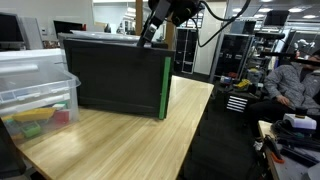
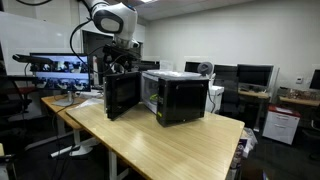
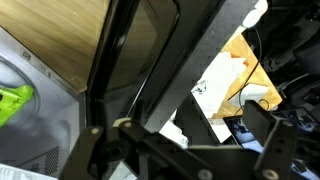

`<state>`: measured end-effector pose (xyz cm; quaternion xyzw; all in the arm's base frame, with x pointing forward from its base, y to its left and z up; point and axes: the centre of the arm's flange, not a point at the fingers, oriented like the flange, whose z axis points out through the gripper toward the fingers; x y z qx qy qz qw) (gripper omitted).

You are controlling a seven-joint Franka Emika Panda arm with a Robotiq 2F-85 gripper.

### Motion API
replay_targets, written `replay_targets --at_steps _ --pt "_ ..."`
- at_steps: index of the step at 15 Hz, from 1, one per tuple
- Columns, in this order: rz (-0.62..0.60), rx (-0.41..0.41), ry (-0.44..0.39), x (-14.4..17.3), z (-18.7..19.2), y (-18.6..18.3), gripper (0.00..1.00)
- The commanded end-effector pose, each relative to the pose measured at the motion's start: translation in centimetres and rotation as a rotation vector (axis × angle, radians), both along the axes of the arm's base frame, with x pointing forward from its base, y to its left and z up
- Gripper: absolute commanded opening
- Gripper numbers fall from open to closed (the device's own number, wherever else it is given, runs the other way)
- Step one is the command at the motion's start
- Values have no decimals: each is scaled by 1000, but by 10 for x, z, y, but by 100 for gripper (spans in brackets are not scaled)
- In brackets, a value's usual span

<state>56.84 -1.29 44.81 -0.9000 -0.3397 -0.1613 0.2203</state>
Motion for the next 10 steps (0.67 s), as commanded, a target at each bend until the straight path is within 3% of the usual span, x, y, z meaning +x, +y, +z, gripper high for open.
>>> replay_targets --at_steps 1,10 --pt "77 38 -15 4 1 16 100" --pt "215 60 -54 8 7 56 100"
